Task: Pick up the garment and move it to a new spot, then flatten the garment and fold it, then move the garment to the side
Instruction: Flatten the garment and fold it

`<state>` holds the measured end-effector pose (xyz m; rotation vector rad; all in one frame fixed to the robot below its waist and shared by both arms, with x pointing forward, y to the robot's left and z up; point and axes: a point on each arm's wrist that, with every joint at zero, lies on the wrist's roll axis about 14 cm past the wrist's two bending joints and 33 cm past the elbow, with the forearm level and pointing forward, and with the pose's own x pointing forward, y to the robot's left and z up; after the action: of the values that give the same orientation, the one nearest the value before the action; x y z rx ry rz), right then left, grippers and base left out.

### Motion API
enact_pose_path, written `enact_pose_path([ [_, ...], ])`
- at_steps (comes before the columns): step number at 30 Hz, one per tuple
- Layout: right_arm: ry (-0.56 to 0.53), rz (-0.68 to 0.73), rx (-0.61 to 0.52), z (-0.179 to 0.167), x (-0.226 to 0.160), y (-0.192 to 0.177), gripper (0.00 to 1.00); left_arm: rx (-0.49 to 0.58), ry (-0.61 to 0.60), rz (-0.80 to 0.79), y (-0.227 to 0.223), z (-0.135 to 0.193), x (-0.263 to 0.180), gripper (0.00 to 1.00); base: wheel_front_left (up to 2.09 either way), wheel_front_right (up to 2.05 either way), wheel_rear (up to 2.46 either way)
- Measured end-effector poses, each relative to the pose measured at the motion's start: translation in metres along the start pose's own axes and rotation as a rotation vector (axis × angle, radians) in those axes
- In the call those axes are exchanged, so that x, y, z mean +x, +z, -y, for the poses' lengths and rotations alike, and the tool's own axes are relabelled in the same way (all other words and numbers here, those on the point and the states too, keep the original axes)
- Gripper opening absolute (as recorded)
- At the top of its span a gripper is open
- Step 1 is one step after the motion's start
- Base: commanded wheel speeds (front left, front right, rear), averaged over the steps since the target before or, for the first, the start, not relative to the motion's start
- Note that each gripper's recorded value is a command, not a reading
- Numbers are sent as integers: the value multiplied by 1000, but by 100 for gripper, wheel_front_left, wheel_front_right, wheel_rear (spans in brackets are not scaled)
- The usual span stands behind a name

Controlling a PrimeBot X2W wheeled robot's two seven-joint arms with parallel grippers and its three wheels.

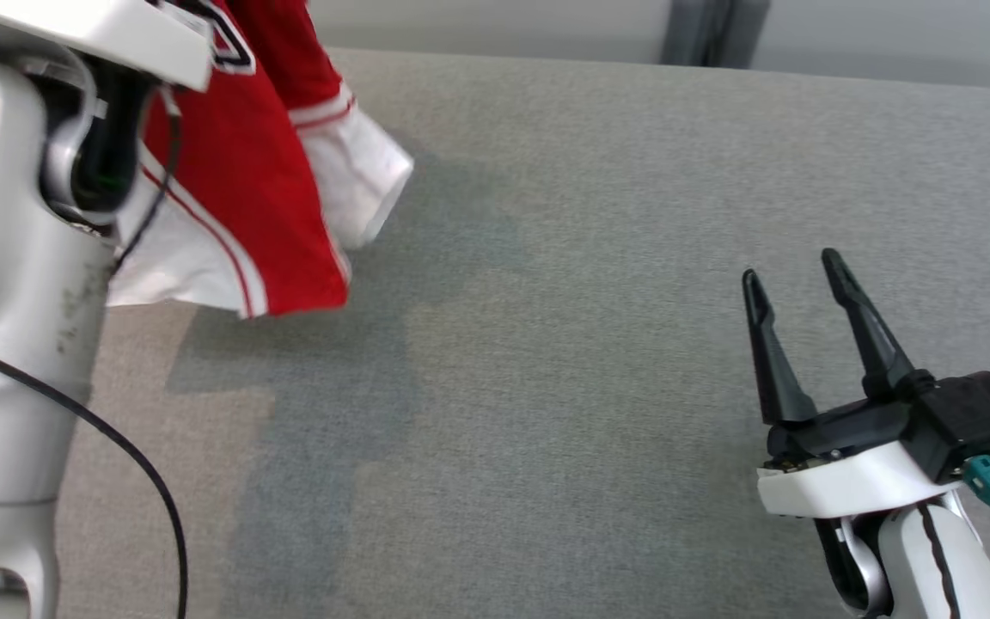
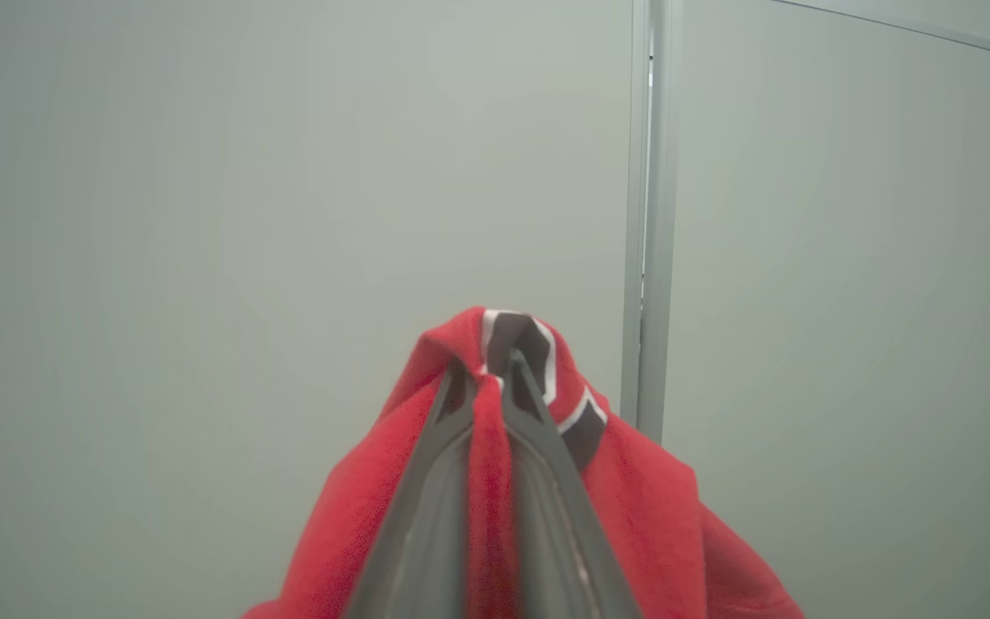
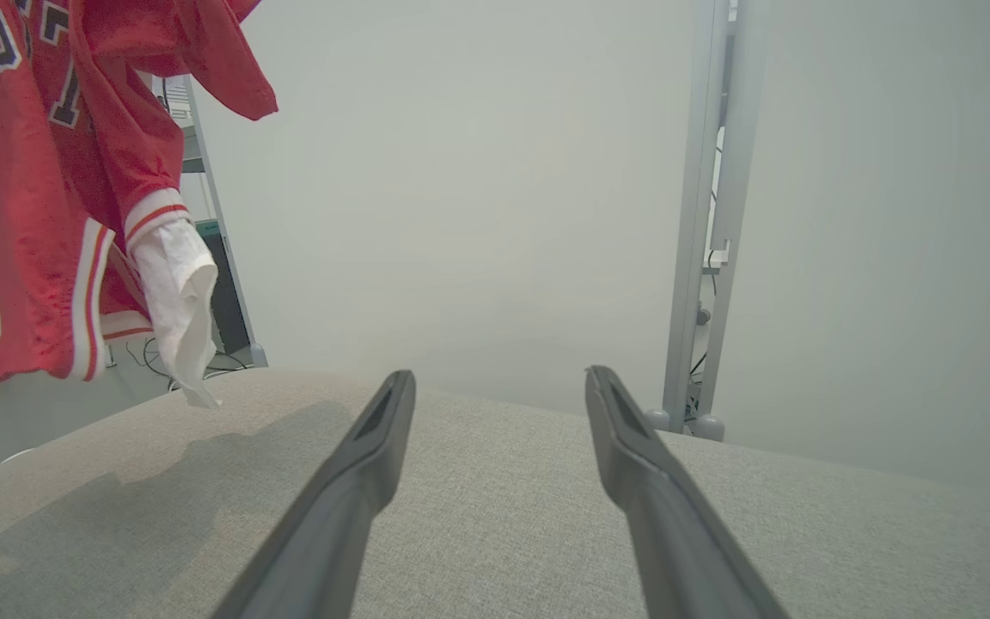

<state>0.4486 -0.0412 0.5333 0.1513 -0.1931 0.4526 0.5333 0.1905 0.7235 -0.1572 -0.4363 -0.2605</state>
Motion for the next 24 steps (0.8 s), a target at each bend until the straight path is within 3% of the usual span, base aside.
enact_pose_path([
  [12, -224, 84, -72, 67, -47, 50, 100, -201, -367, -75, -23, 175, -8, 0, 0, 0, 0],
  [15, -278, 94, -92, 82, -60, 58, 100, -259, -443, -85, -25, 210, -14, 0, 0, 0, 0],
  [24, -404, 107, -113, 114, -95, 72, 100, -305, -632, -167, -46, 290, -34, 0, 0, 0, 0],
])
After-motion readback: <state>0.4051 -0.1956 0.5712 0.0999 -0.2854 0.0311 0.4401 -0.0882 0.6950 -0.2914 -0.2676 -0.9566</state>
